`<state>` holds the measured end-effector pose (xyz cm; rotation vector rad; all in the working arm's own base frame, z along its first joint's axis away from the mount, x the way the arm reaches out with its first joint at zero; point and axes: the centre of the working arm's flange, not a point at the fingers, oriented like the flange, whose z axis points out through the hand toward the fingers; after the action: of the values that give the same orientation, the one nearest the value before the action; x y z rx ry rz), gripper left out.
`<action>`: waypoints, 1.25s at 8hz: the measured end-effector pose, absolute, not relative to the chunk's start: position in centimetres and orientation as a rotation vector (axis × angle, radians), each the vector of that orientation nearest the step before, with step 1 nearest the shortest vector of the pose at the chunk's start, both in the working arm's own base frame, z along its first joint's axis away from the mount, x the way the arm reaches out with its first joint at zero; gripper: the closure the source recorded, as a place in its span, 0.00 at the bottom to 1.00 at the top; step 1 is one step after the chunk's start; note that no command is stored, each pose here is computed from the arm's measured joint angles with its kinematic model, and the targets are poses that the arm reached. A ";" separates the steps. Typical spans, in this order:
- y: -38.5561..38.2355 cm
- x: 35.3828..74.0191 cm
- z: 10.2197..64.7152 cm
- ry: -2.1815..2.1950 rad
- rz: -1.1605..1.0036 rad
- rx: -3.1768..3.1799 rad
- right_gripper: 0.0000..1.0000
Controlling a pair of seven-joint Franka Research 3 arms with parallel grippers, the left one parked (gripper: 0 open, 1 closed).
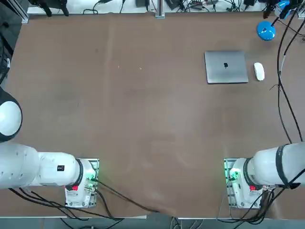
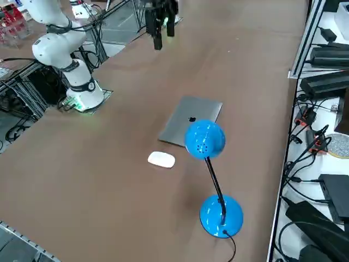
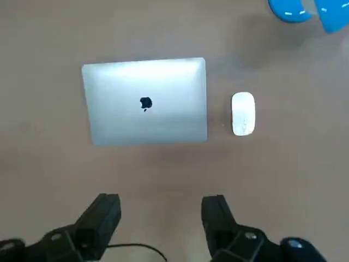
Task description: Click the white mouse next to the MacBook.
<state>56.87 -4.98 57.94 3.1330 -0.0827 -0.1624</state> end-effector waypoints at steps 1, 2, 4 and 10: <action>-6.3 57.4 56.4 -0.065 -0.191 3.136 0.38; -7.7 57.8 54.7 -0.046 -0.205 3.139 0.57; -10.4 58.6 50.9 0.007 -0.216 3.146 0.70; -15.8 56.8 39.0 0.038 -0.130 3.149 0.98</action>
<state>56.84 -15.80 39.01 3.1494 0.0379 -0.1297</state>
